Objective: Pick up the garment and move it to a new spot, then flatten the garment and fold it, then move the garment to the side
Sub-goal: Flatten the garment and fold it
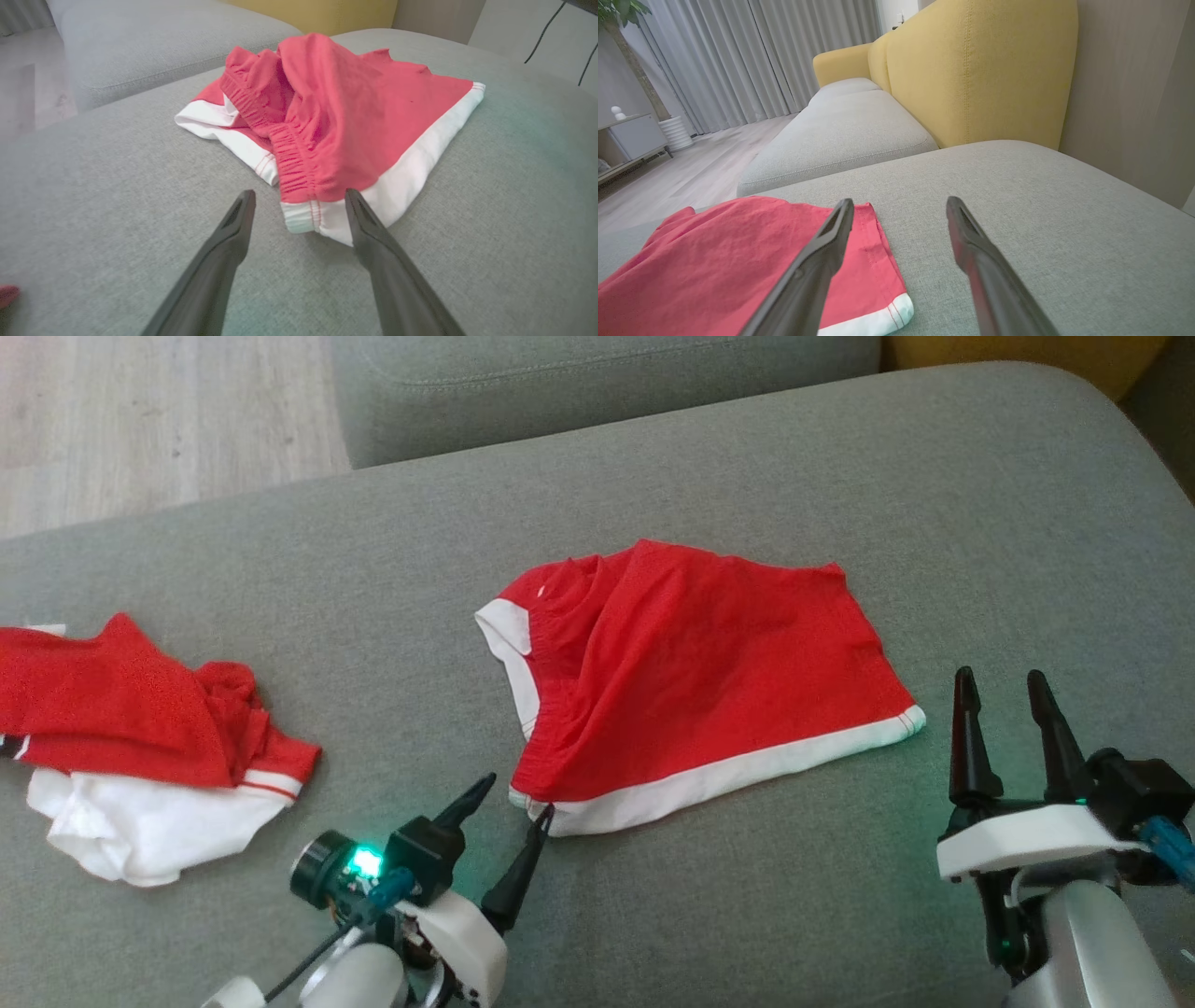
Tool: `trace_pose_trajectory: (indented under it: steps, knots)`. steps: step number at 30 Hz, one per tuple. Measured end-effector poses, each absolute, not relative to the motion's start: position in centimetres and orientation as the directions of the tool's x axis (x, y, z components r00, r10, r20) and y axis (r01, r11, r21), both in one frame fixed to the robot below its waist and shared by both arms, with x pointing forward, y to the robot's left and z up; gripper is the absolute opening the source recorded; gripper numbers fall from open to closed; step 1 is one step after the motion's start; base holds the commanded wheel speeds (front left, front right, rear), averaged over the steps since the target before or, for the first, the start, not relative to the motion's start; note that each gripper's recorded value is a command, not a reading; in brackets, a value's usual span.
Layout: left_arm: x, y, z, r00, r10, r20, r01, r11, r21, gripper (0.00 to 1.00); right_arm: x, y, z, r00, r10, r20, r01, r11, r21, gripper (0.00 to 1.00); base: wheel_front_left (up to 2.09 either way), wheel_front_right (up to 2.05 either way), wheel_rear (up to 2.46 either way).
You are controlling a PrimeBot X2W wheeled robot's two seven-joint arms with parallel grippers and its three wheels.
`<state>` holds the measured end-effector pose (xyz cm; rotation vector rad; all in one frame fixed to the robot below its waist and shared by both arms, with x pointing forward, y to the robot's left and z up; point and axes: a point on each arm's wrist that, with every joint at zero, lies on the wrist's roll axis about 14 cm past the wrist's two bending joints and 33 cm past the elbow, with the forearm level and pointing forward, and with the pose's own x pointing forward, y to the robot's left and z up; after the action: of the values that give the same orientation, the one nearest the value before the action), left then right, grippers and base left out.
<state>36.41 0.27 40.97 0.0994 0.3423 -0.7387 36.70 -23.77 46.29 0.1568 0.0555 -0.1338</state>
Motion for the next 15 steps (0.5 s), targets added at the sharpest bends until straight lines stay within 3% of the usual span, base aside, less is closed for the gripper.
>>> trace_pose_trajectory:
  steps: [13, 14, 15]
  knots:
    - [36.6, -0.3, 39.4, 0.643, -0.661, -0.388, 0.700, 0.712, -0.053, 1.00, 36.6, -24.1, 45.7, 0.987, -0.139, -0.082, 0.150, 0.977, 0.153, 1.00, 0.00, 0.00, 0.00]
    - [36.7, -0.3, 39.3, 0.639, -0.660, -0.394, 0.699, 0.713, -0.060, 0.75, 36.7, -24.1, 45.7, 0.987, -0.139, -0.083, 0.151, 0.977, 0.152, 1.00, 0.00, 0.00, 0.00]
    - [36.6, -0.4, 39.2, 0.636, -0.660, -0.400, 0.699, 0.712, -0.064, 0.35, 36.7, -24.1, 45.7, 0.987, -0.139, -0.083, 0.150, 0.977, 0.152, 1.00, 0.00, 0.00, 0.00]
